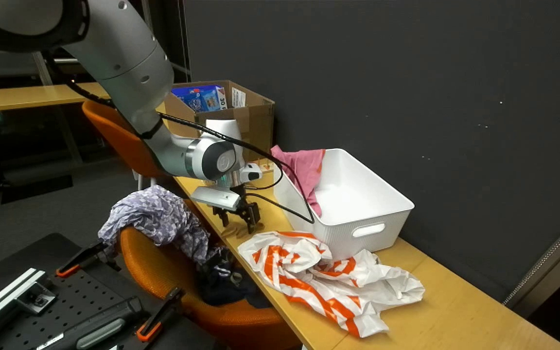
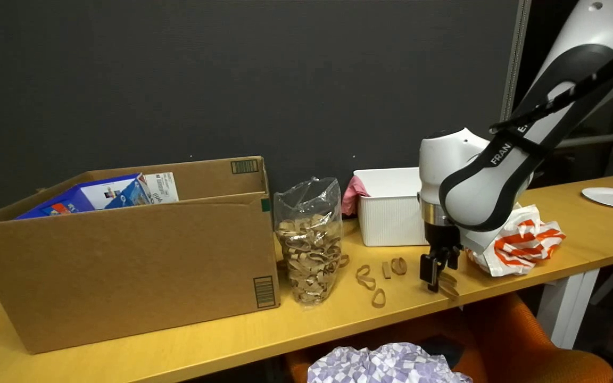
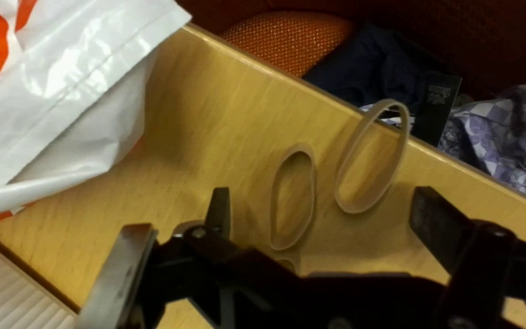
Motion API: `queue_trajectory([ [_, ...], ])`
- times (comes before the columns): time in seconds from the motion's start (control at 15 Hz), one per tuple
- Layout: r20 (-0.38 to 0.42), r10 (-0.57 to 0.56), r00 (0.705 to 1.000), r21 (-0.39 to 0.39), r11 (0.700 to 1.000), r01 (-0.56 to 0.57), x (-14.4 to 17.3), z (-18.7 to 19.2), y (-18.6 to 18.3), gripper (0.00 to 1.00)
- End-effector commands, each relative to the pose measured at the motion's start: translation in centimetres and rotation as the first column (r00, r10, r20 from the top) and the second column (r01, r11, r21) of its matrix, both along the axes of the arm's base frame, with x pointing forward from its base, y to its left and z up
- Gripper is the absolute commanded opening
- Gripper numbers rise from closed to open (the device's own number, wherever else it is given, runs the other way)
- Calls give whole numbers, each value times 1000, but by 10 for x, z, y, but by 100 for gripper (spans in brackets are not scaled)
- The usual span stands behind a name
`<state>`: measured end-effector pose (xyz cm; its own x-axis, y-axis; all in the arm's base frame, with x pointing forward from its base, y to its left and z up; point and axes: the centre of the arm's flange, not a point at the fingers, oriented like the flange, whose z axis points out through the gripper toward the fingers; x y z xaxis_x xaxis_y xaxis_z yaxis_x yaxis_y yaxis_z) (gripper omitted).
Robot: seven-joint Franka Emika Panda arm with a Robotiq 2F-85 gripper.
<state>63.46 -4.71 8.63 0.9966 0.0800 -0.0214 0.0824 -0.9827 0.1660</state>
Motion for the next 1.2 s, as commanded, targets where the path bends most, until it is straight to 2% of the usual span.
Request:
queue_trajectory([
  [0.0,21,12,1000,20,1000,-12,12,-5,-1,72],
  [0.4,32,8,999,37,999,-9,11,-3,7,27],
  [0.67,36,-29,999,60,998,27,-3,2,9,0],
  [1.13,91,-71,993,73,995,65,-14,27,1,1],
])
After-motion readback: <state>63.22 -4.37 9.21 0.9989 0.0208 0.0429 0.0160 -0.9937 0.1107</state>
